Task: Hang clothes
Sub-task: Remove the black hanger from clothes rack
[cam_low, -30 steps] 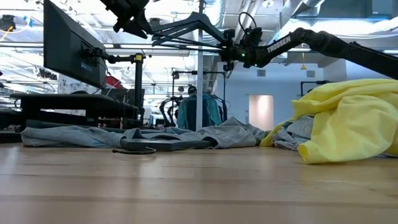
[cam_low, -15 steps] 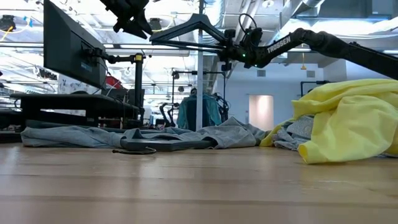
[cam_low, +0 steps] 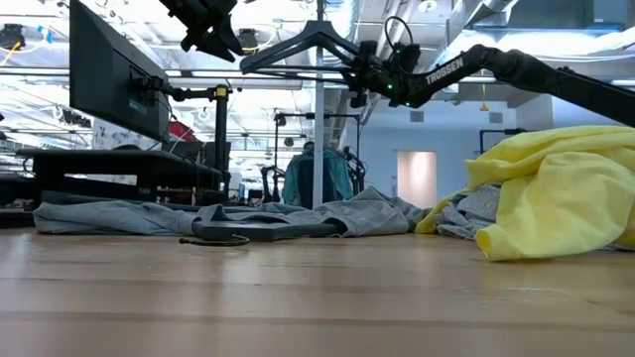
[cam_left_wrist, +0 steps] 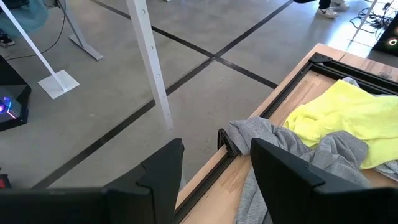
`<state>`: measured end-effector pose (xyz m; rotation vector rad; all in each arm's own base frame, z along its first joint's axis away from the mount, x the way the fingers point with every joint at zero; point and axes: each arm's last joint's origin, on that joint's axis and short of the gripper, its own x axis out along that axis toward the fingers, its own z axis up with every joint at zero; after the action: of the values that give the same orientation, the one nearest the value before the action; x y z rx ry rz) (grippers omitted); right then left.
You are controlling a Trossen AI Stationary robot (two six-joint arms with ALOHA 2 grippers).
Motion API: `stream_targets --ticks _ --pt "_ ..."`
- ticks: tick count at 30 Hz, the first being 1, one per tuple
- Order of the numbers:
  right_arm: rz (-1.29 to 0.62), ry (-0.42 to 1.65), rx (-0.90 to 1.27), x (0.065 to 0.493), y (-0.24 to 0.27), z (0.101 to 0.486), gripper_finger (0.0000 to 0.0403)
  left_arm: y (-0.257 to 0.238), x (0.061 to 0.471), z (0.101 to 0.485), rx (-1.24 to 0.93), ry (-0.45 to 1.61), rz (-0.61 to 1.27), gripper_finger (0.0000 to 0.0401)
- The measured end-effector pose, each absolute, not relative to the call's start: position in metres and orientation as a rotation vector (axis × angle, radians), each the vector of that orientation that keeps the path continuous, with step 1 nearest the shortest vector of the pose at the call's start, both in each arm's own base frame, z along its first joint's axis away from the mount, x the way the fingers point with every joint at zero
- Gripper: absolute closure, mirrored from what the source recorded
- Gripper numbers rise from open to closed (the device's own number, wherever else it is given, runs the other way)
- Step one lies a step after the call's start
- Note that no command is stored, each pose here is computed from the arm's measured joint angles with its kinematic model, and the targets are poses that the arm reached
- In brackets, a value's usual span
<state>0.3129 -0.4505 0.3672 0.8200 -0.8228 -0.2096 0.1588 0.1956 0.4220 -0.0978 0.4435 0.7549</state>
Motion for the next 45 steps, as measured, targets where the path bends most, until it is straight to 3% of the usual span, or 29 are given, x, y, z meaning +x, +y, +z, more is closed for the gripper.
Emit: stream_targets --ticks 13,30,45 --pt "-0.272 -0.746 0.914 0.3184 -0.4544 0.3576 0.0284 0.1947 0.1581 0.4192 -0.089 0.480 0.745 0.0228" --pt "-0.230 -0.783 0.793 0.3180 -0.4492 0.3642 0.0284 0.1944 0.1577 0.4182 -0.083 0.495 0.741 0.0228" --pt "-0.133 -0.779 0.890 0.3208 -0.4449 0.3661 0.0284 0.1942 0.1576 0.4179 -0.086 0.498 0.740 0.0228"
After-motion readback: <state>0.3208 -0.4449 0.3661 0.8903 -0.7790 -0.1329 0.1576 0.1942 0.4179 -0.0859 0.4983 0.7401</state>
